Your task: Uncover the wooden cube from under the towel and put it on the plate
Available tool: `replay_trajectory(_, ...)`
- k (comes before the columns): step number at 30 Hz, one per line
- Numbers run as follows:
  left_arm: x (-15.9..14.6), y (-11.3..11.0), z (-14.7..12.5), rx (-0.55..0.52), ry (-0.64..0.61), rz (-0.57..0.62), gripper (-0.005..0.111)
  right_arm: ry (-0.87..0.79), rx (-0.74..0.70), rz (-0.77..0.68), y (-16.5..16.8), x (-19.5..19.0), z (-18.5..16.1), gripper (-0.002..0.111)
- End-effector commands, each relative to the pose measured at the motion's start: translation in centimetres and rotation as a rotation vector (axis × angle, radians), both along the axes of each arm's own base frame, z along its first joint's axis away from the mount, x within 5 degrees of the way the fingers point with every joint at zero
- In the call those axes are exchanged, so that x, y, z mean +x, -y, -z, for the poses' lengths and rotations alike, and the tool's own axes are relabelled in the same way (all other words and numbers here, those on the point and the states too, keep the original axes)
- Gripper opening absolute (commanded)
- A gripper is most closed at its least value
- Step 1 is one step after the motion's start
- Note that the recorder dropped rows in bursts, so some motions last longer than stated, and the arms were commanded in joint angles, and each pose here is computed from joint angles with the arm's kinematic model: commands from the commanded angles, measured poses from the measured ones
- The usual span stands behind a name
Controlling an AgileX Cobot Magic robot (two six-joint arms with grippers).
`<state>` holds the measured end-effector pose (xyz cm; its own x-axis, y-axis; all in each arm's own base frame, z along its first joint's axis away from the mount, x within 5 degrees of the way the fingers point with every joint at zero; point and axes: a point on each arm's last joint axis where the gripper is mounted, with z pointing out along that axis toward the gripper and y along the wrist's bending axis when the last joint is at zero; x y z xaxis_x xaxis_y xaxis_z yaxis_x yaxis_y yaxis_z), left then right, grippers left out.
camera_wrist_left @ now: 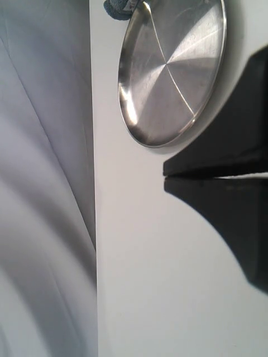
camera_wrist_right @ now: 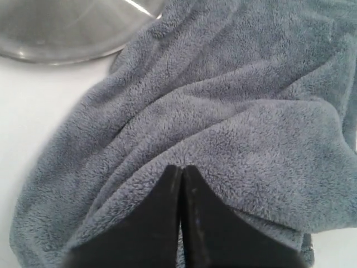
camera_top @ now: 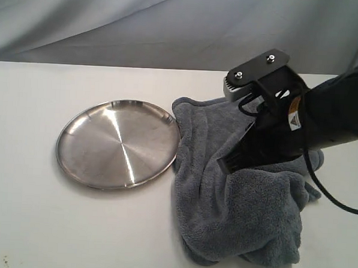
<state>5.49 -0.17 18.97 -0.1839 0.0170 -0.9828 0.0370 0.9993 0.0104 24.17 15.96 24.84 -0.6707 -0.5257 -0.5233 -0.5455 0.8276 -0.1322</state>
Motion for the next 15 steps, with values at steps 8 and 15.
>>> replay_trajectory(8,0.0,0.0,0.1,-0.008,0.006,-0.004,0.0,-0.211,0.14,-0.204,-2.5,-1.5,1.4,0.0)
replay_trajectory(15,0.0,0.0,0.1,-0.008,0.006,-0.004,0.0,0.084,0.172,-0.348,-3.3,0.3,0.1,0.0)
